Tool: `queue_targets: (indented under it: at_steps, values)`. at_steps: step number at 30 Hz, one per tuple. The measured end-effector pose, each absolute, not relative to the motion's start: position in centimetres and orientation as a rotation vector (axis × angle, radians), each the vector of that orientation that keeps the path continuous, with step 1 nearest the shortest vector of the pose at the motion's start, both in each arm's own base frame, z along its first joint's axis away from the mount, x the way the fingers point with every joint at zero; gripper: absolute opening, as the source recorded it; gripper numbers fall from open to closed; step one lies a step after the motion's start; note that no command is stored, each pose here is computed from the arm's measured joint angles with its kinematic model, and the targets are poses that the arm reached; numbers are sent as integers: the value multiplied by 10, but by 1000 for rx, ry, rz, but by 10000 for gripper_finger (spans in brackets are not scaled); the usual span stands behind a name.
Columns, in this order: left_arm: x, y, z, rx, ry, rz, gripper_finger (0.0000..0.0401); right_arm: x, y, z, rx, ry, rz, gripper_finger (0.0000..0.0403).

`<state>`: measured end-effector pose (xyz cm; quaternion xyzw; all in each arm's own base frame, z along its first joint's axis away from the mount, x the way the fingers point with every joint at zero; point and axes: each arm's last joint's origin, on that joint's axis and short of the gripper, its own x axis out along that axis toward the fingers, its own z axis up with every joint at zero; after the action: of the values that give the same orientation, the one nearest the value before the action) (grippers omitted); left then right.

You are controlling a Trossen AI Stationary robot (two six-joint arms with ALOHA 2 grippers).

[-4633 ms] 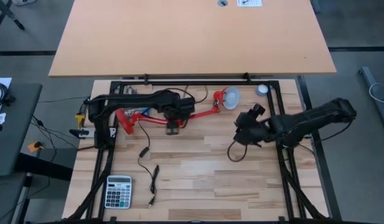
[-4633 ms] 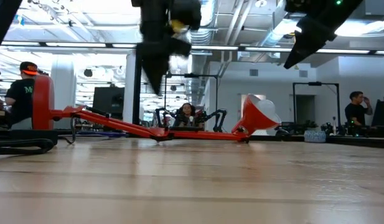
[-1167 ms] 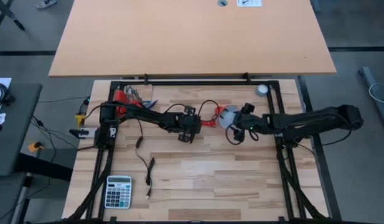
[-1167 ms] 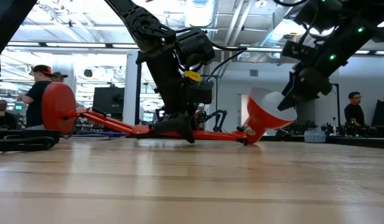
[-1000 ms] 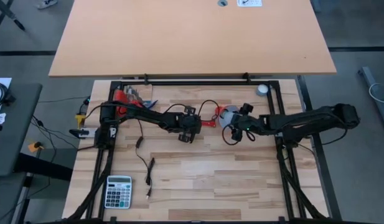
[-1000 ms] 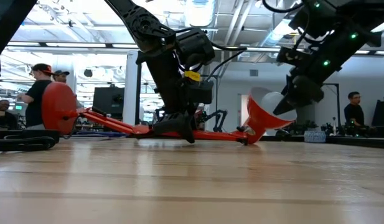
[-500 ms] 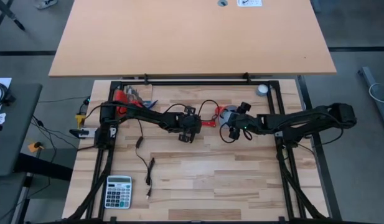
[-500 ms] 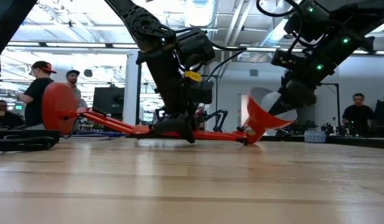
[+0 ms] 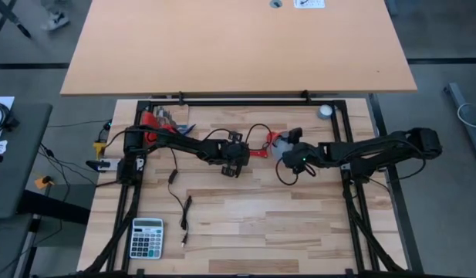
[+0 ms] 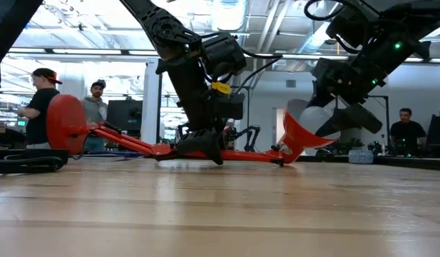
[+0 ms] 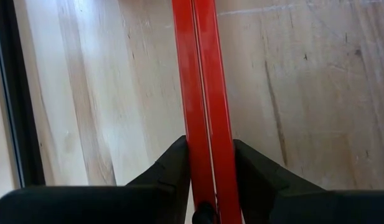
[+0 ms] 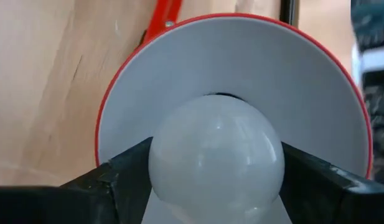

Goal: Screw lightbulb
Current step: Remove the lightbulb from the lamp

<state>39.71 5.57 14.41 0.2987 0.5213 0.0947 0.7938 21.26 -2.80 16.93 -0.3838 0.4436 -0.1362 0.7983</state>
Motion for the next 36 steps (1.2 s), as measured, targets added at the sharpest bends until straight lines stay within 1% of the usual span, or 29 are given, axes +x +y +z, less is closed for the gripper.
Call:
queue_targets:
  at_steps: [4, 6, 12, 16, 19, 22, 29, 33, 36]
  values:
    - [397, 56, 144, 634, 1118, 196, 92, 213, -28, 170, -940, 975, -237, 316]
    - [397, 56, 144, 631, 1115, 195, 92, 213, -28, 170, -958, 982, -250, 327]
    - [398, 55, 144, 619, 1111, 199, 92, 213, -14, 171, -897, 947, -354, 361]
    - [398, 55, 144, 616, 1111, 201, 92, 211, -1, 171, -832, 910, -409, 372]
    - [398, 55, 145, 615, 1110, 201, 92, 210, 9, 172, -706, 842, -515, 372]
    - [398, 56, 145, 614, 1105, 204, 92, 209, 18, 173, -534, 743, -620, 372]
    - [399, 56, 145, 611, 1090, 207, 91, 208, 22, 174, 60, 490, -804, 372]
    - [399, 56, 145, 611, 1090, 207, 91, 207, 21, 174, 141, 446, -849, 372]
    - [399, 56, 146, 611, 1090, 208, 91, 207, 21, 174, 137, 442, -866, 372]
